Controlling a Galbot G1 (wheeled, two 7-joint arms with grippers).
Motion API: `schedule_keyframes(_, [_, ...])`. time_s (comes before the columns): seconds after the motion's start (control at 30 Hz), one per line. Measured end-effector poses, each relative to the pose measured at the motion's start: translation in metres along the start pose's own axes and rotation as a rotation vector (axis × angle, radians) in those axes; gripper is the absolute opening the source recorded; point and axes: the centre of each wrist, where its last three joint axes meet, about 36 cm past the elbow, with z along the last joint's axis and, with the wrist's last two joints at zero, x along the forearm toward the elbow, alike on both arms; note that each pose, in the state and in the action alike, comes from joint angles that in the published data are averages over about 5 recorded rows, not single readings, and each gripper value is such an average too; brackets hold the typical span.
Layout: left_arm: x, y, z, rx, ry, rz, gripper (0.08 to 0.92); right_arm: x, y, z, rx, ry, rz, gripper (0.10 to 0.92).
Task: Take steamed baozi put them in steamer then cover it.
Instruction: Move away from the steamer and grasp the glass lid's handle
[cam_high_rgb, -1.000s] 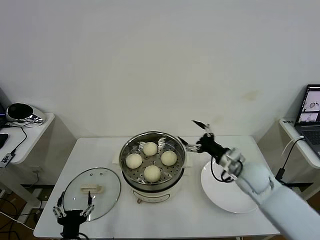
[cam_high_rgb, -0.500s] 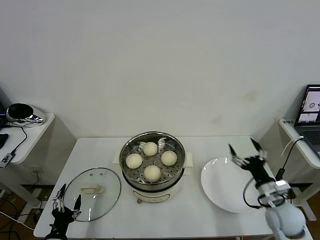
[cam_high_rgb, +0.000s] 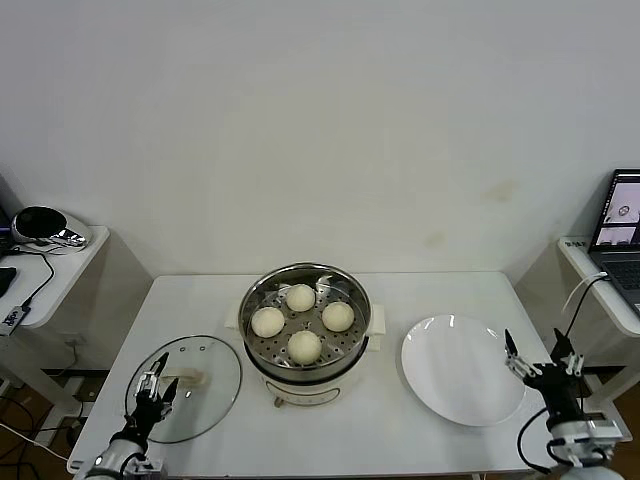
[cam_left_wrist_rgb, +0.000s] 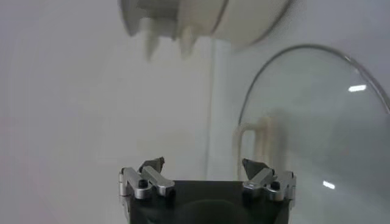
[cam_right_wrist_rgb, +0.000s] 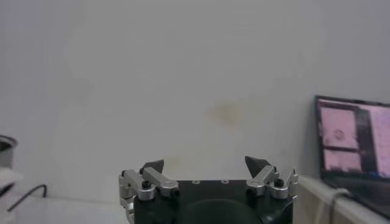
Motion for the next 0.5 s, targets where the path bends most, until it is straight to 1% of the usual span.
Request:
schedule_keyframes(0.2, [-0.024, -0.002, 0.009, -0.043, -0.012, 0.01, 0.823, 0.015, 0.0, 0.003, -0.005, 0.015, 0.025, 0.823])
schedule_keyframes(0.37, [-0.041, -0.002, 0.012, -0.054, -0.013, 0.005, 0.823, 0.024, -0.002, 0.005, -0.003, 0.027, 0.042, 0.823])
schedule_keyframes(0.43, [-0.046, -0.003, 0.014, -0.056, -0.012, 0.005, 0.814, 0.026, -0.002, 0.006, -0.004, 0.031, 0.047, 0.823])
schedule_keyframes(0.5, [-0.05, -0.004, 0.015, -0.058, -0.013, 0.008, 0.779, 0.028, -0.003, 0.006, -0.005, 0.033, 0.051, 0.823])
